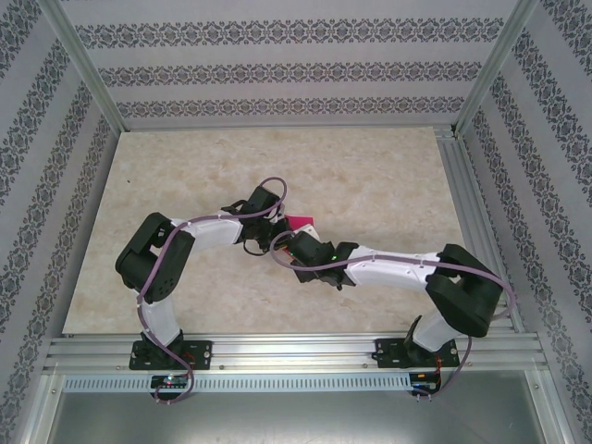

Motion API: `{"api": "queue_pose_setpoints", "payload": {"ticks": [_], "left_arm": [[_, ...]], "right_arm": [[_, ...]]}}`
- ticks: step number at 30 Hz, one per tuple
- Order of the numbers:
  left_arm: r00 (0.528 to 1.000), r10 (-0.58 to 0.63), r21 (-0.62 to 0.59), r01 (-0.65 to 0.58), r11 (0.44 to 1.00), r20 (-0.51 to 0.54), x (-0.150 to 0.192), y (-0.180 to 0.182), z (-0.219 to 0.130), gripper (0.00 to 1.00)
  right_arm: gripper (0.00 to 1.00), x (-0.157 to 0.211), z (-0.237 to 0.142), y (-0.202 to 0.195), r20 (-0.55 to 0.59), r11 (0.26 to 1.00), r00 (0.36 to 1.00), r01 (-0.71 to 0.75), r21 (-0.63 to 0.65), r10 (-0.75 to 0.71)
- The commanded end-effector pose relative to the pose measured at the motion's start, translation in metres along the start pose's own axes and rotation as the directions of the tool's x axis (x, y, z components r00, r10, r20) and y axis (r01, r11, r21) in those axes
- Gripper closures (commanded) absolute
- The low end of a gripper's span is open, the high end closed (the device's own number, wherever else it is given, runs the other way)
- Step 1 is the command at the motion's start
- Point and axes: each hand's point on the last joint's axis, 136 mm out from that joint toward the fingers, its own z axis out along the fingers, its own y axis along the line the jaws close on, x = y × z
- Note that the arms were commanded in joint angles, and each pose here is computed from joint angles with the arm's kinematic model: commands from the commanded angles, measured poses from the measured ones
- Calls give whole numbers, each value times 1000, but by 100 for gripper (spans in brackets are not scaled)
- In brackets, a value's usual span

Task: Fold a paper plane with a square sheet of paper (fold left side to right side)
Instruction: Fourth fold the wing at the center of the table.

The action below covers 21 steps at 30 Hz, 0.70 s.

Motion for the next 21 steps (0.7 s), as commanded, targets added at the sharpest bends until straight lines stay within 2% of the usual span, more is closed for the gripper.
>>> {"api": "queue_pose_setpoints", "payload": {"ticks": [1, 14, 21], "left_arm": [[1000, 17, 8, -17, 1000, 12, -2, -13, -7, 88], [1000, 26, 7, -26, 1000, 12, -3, -17, -10, 88], [1000, 21, 37, -21, 999, 3, -4, -23, -7, 88]], "right_arm": [[31, -14, 4, 5, 27, 998, 999, 45, 45, -46], [47, -5, 24, 10, -49, 992, 994, 100, 82, -96], [53, -5, 21, 8, -34, 991, 994, 104, 86, -101]]}}
